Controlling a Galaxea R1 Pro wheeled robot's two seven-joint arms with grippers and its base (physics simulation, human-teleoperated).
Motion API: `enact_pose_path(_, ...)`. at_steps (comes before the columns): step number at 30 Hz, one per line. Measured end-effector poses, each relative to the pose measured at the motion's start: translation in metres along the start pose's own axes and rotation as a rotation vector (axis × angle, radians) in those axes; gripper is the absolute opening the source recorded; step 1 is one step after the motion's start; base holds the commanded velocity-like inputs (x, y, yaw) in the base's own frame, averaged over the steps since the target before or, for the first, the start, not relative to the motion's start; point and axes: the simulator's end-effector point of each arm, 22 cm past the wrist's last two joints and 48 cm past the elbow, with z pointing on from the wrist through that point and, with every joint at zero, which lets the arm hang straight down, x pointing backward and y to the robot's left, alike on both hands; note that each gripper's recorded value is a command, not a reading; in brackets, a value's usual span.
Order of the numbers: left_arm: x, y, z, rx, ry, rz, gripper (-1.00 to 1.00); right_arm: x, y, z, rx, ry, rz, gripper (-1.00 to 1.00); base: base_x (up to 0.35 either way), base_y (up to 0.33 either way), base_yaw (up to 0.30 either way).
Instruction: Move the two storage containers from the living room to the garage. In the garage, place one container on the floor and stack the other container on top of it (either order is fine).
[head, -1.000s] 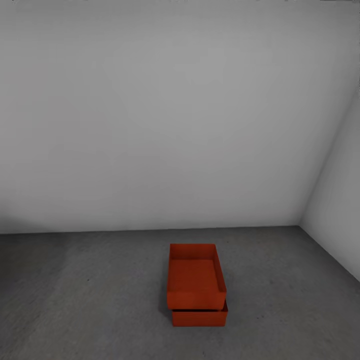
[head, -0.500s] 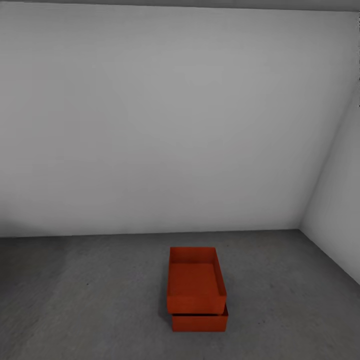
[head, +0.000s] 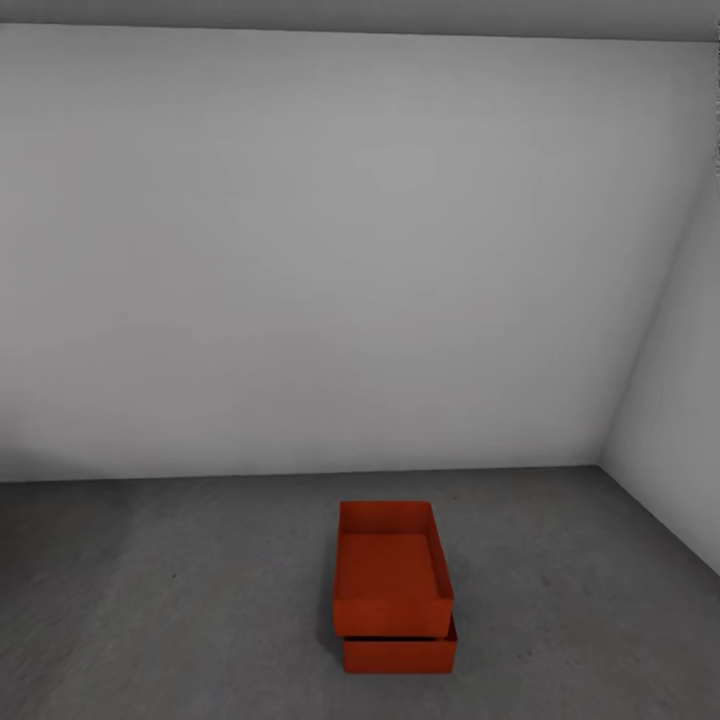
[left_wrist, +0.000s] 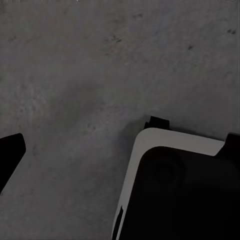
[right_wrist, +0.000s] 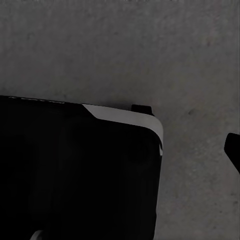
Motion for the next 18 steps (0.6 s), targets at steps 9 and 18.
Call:
enact_pose_path(9,-0.006,-0.001,-0.001,0.003,-0.015,-0.003,1.0,-0.006,0.0,0.0,0.0,-0.014,-0.001,1.0,0.0,0.0,0.0)
enact_pose_path(18,-0.012,-0.002,-0.002,0.006,-0.028,-0.006,1.0,-0.011,-0.001,-0.001,0.003,-0.029,0.0,1.0,0.0,0.0,0.0)
